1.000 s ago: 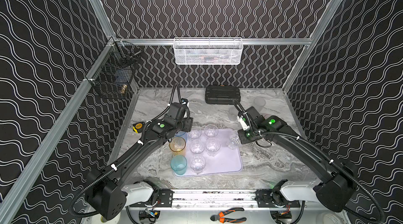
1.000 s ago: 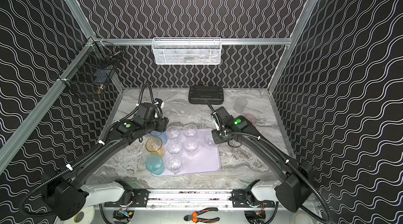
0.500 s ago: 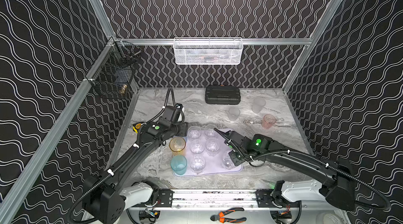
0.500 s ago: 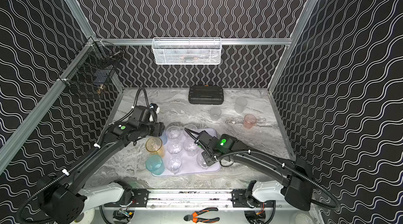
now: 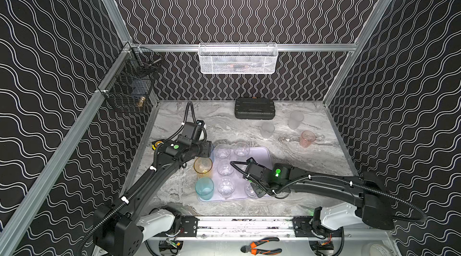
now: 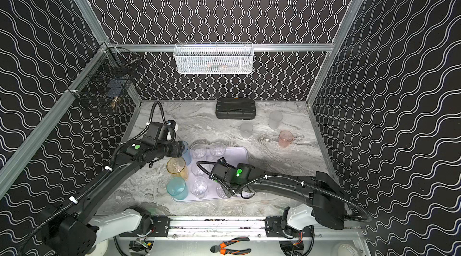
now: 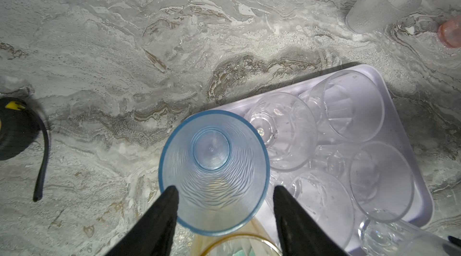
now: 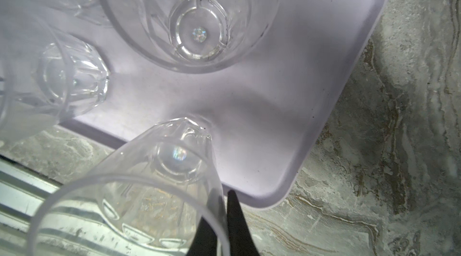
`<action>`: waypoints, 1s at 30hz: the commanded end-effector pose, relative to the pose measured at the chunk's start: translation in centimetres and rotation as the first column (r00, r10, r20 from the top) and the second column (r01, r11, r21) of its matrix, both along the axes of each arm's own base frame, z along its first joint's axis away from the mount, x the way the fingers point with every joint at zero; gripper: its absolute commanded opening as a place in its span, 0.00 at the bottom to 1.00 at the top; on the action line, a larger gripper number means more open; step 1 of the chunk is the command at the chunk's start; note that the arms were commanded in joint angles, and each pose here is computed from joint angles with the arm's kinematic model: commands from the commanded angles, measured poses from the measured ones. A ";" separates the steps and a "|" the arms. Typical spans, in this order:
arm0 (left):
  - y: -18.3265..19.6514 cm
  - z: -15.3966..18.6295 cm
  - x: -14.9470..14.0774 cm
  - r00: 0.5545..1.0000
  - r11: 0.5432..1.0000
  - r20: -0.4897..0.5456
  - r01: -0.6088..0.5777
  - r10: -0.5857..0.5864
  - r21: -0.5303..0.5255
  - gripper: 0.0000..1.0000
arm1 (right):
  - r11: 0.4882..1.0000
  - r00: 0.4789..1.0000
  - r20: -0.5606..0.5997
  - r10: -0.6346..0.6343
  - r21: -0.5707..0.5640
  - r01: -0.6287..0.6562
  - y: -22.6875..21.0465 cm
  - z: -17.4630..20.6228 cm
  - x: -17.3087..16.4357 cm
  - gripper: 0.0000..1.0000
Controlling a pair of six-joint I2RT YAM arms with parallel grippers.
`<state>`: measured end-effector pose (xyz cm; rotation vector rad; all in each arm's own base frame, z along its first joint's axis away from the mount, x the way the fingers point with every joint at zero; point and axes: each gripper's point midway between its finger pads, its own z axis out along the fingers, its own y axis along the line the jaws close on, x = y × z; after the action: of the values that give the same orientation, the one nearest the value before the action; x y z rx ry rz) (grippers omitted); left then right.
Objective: Place the glasses into the tray
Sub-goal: Place the glass on the tray.
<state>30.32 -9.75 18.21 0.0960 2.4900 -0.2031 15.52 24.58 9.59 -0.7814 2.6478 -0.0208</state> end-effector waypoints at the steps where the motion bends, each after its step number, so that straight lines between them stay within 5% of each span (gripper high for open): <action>1: 0.1 0.3 0.4 1.000 1.000 0.017 -0.006 0.006 0.002 0.65 | 0.999 0.999 0.021 -0.028 0.019 0.028 0.6 -0.5 0.3 0.00; 23: 0.1 0.0 1.2 1.000 1.000 0.030 -0.001 0.001 0.014 0.65 | 1.000 0.996 0.083 -0.025 0.002 0.025 2.5 -1.1 2.4 0.00; 30: 0.3 0.2 1.3 0.999 1.000 0.036 -0.002 0.001 0.022 0.65 | 1.000 1.000 0.014 0.008 -0.015 -0.008 2.5 -2.0 1.3 0.00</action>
<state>31.21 -9.63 17.94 0.0912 2.4769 -0.1932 17.75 27.40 8.42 -0.7407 2.5868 -0.0301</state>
